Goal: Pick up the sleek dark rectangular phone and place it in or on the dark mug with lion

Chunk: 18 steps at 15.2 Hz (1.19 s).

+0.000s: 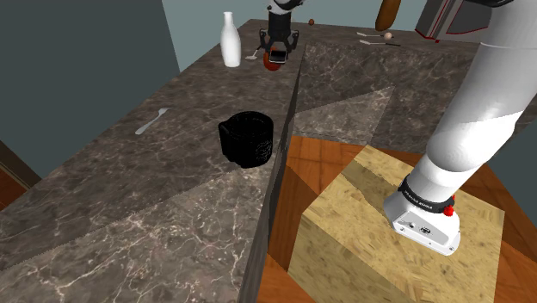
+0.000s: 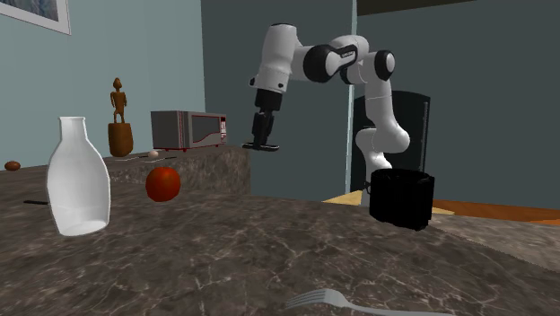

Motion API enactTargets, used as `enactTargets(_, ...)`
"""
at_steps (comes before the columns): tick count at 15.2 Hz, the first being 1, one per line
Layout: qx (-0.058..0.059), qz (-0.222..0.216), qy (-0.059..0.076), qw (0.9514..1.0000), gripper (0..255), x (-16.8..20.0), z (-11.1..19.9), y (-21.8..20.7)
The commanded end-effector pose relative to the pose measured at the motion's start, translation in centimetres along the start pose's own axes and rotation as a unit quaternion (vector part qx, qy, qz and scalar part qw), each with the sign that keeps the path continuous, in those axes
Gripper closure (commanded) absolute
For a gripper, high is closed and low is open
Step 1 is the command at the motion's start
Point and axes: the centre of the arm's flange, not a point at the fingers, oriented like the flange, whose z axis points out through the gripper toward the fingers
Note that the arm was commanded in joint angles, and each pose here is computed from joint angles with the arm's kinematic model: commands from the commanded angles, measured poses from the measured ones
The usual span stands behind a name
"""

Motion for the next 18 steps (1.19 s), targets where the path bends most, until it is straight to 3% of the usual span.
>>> enactTargets(1,0.000,0.000,0.000,1.0000,255,0.2,-1.1,0.1)
enactTargets(4,0.000,0.000,0.000,1.0000,255,0.5,-2.4,0.1)
enactTargets(18,0.000,0.000,0.000,1.0000,255,-17.2,-6.6,-3.3)
